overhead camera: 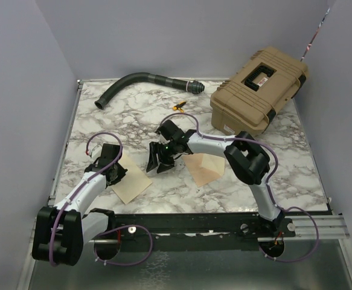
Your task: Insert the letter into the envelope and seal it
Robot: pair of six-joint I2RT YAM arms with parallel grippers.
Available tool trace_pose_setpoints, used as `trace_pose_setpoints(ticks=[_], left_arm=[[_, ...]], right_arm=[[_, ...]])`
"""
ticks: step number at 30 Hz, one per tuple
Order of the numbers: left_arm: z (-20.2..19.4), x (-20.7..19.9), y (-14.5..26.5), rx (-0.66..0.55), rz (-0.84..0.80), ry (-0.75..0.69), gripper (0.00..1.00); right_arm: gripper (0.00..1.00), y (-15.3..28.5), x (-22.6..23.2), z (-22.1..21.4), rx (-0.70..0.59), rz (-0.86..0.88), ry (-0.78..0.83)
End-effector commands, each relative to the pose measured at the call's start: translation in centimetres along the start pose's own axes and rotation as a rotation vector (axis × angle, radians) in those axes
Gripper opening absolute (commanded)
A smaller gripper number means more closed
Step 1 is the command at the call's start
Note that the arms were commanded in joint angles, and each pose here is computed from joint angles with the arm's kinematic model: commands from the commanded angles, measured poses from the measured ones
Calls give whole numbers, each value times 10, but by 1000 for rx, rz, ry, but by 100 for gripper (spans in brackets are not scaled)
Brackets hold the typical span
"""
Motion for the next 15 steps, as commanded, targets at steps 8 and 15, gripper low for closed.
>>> trace_pose_setpoints(ticks=[8, 15], left_arm=[[-15, 20, -9, 38, 85, 11, 0], [-23, 20, -12, 88, 69, 20, 0]], right_arm=[[56, -22, -3, -32, 154, 43, -7], [53, -32, 8, -31, 159, 179, 32]])
Point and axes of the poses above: each gripper's point midway between its finger pads, its own y axis back along the fingers, its own x axis along the line the jaws close on, z = x × y, the point moved 8 cm from there along y, back along the fingers, and after that the axes turned 1 degree about y, right-handed, at the moved point
